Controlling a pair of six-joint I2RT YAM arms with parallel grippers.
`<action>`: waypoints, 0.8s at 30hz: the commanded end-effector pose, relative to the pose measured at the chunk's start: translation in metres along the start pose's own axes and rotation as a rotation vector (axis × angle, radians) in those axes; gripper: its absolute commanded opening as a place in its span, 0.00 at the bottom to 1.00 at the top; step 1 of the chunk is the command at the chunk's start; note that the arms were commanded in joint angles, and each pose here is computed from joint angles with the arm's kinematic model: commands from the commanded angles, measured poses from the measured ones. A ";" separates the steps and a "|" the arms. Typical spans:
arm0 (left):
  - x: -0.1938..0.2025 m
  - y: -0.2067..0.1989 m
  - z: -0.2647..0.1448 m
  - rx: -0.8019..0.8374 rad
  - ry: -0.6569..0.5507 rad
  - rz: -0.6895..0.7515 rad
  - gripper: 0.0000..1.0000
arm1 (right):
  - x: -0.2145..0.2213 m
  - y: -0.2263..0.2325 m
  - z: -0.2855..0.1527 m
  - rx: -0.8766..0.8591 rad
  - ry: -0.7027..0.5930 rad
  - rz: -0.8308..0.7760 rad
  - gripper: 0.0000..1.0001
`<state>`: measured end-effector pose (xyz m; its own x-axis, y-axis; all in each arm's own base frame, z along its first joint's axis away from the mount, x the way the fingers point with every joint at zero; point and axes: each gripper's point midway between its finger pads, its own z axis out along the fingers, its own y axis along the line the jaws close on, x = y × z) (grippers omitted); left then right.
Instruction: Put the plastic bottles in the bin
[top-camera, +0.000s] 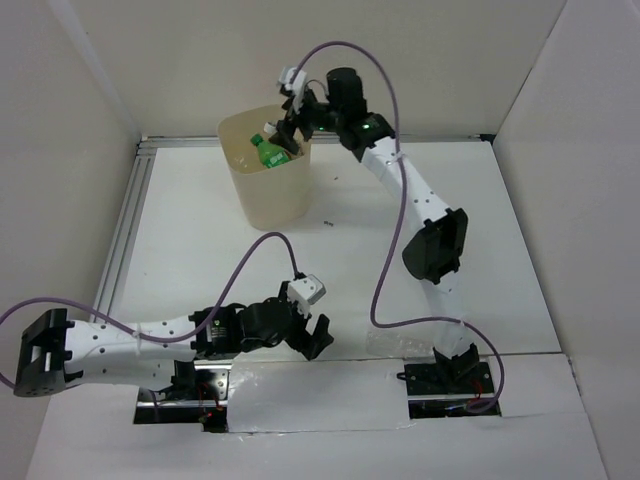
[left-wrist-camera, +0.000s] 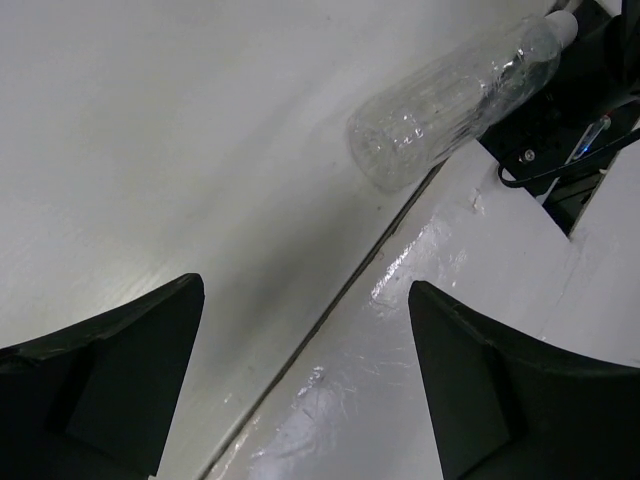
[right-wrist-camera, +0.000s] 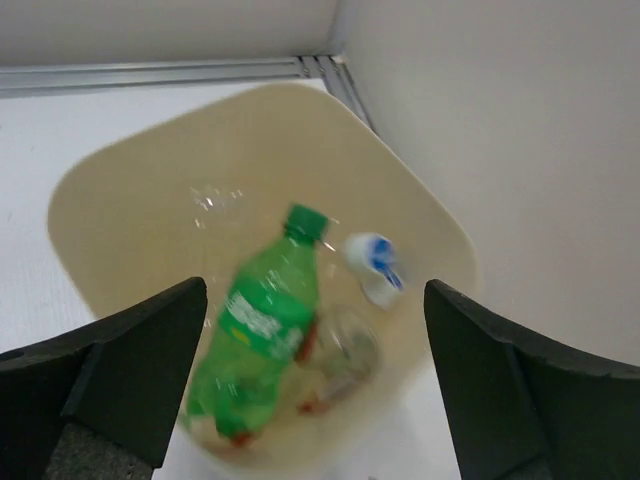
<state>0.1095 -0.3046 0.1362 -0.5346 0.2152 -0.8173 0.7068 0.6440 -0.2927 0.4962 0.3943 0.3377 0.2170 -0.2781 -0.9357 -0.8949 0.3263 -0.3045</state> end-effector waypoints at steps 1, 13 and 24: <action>-0.033 -0.013 0.005 0.033 -0.093 0.110 0.97 | -0.077 -0.030 -0.102 0.066 -0.083 -0.040 0.95; -0.017 0.033 -0.012 -0.143 -0.150 -0.162 0.99 | 0.142 0.231 -0.304 -0.345 0.594 0.141 0.72; -0.032 0.061 -0.042 -0.267 -0.213 -0.186 0.99 | 0.188 0.293 -0.316 -0.495 0.860 0.173 1.00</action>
<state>0.1420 -0.2504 0.1515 -0.5261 -0.0113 -0.8503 0.5019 0.8031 -0.3212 0.1700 0.1639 0.1537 -0.1110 -0.8102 -0.5756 -0.9938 0.0904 0.0643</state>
